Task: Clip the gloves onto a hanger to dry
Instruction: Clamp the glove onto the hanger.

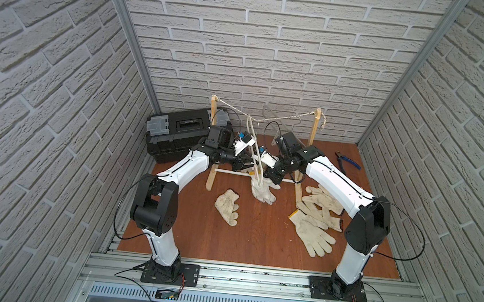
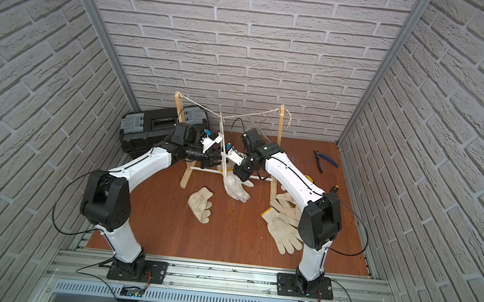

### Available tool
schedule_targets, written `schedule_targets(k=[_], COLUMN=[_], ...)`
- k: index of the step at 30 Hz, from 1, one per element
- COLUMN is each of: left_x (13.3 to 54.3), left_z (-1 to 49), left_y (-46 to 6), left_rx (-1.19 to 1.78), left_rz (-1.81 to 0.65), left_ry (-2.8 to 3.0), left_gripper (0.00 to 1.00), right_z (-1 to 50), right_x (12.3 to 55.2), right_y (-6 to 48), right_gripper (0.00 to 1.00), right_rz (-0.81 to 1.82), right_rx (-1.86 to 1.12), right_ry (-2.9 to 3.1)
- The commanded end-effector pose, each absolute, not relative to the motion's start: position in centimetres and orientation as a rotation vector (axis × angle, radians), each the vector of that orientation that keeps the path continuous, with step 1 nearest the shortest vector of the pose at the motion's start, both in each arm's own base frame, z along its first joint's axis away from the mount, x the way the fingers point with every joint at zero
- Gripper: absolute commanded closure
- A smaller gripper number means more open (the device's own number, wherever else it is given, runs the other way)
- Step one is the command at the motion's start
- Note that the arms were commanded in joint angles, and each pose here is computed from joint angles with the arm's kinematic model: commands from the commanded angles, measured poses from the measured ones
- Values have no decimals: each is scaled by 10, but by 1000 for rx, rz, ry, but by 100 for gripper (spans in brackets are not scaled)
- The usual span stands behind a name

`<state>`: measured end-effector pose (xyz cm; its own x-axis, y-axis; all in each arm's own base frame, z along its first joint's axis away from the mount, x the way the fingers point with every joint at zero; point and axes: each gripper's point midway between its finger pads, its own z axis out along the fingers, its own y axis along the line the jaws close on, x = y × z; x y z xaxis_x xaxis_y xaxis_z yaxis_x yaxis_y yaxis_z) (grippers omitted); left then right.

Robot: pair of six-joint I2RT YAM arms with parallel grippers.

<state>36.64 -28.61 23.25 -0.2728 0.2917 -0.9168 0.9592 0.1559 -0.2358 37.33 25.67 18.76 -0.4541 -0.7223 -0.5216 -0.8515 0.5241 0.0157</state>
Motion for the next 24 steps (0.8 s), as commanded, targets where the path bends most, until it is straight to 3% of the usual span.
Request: schedule_targets(k=[1, 24], left_x=[354, 354], left_z=[228, 214], left_y=[-289, -295], left_rx=[1227, 1260], left_rz=[-1178, -1170], left_ry=[1724, 1761], left_gripper=[100, 100], right_z=[198, 221], right_x=[378, 381], right_y=[267, 279], right_gripper=[97, 97], right_rz=[462, 546], right_rx=[-1256, -1235], right_ry=[2260, 2189])
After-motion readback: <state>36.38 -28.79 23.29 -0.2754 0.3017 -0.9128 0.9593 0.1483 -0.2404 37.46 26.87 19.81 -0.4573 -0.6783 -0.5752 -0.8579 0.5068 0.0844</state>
